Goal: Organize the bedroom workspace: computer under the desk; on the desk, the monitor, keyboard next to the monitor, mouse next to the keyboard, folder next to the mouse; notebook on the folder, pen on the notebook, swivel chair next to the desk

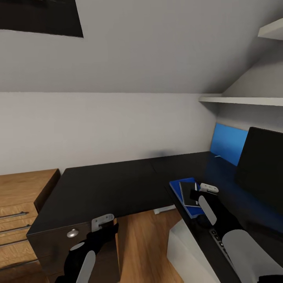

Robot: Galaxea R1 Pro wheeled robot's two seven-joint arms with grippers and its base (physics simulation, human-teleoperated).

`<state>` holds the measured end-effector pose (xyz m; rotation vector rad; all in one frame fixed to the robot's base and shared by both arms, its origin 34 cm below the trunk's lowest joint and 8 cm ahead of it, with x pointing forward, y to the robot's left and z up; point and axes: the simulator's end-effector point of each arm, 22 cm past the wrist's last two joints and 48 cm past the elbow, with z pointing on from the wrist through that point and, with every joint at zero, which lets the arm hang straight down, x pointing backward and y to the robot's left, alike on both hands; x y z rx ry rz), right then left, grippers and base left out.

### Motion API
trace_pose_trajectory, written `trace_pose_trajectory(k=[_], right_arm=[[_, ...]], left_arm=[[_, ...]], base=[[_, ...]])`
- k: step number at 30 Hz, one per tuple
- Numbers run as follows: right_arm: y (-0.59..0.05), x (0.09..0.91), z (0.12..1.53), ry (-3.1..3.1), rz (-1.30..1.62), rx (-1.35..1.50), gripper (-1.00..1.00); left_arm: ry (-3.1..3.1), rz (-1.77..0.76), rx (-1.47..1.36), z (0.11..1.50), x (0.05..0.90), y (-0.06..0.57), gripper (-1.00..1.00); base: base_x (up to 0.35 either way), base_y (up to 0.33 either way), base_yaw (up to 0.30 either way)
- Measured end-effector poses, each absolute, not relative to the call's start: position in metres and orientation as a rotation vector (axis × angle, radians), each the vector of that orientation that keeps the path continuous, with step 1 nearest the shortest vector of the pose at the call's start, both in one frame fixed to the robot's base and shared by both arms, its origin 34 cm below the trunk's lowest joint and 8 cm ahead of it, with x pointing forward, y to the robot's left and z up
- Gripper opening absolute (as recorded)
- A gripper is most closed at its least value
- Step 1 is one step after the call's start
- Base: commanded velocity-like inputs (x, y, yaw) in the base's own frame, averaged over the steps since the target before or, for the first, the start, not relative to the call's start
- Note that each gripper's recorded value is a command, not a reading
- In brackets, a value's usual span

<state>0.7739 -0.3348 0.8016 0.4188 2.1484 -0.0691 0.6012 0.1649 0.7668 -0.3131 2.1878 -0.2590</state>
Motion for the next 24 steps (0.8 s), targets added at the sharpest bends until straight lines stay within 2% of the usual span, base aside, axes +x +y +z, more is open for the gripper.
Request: trace_pose_trajectory(k=[4, 5, 24], right_arm=[[-0.3346, 0.774, 0.8018, 2.148, -0.07, 0.417, -1.0], [-0.3337, 0.7742, 0.8021, 2.148, -0.072, 0.411, 1.0], [-0.3285, 0.7752, 0.8035, 2.148, -0.077, 0.385, 1.0]], left_arm=[[2.189, -0.259, -0.313, 0.7664, 0.6011, 0.1648, 1.0], [2.189, -0.259, -0.313, 0.7664, 0.6011, 0.1648, 1.0], [2.193, -0.259, -0.313, 0.765, 0.6006, 0.1646, 1.0]], base=[[0.0, 0.0, 0.0], [0.0, 0.0, 0.0], [0.0, 0.0, 0.0]])
